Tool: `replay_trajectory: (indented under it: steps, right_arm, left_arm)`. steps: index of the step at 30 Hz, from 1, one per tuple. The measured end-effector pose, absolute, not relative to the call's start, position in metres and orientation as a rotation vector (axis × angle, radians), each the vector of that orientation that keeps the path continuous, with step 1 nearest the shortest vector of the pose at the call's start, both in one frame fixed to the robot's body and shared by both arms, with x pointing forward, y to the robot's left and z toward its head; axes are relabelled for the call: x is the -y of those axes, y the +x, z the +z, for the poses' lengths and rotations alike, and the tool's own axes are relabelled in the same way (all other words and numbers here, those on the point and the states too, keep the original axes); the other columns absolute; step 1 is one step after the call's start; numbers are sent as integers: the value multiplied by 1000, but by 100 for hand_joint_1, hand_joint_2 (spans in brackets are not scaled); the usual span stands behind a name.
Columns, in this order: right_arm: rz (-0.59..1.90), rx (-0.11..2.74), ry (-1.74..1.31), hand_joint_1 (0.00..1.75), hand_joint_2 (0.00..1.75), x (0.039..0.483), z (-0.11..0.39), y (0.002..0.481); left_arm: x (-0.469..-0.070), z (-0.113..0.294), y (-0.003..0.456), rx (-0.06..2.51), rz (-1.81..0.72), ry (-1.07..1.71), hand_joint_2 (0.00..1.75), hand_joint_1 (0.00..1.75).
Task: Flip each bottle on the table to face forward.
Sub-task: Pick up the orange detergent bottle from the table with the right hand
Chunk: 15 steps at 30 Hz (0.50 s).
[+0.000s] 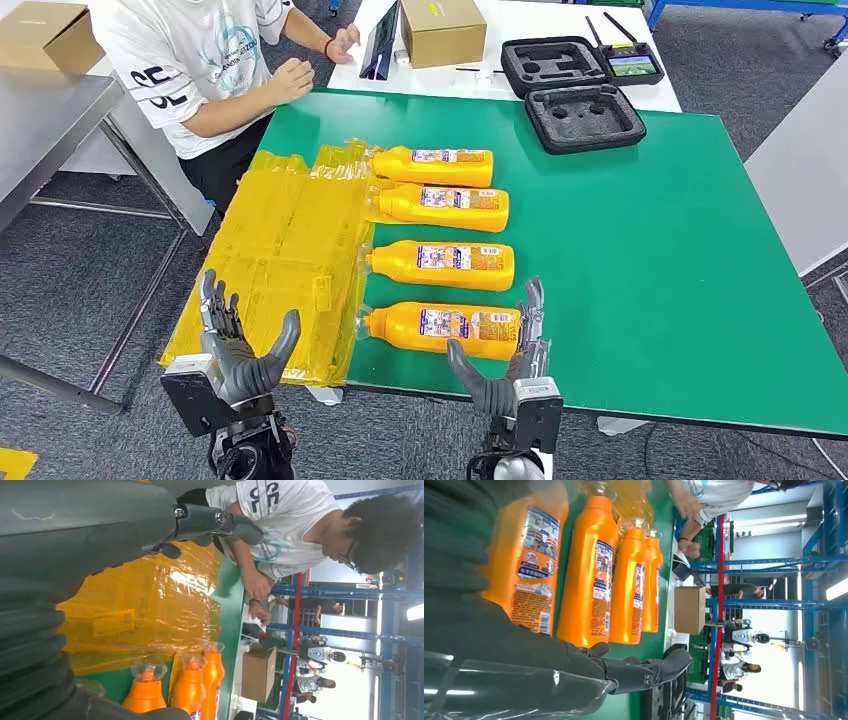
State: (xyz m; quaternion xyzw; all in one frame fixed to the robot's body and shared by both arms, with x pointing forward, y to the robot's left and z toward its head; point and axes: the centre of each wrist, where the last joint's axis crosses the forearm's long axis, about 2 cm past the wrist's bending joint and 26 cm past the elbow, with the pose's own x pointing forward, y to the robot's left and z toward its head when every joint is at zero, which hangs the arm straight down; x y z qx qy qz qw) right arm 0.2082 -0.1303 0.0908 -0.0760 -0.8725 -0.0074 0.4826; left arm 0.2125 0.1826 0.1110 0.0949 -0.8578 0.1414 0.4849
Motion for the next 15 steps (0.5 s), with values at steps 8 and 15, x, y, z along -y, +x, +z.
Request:
replay_trajectory:
  steps: [8, 15]
  right_arm:
    - [-9, 2137, -194, 0, 175, 132, 93, 203]
    - [-36, 2126, -205, 0, 175, 133, 93, 199]
  left_arm:
    - [-182, 113, 203, 2080, 343, 230, 175, 10]
    - [-183, 115, 197, 2057, 386, 200, 175, 0]
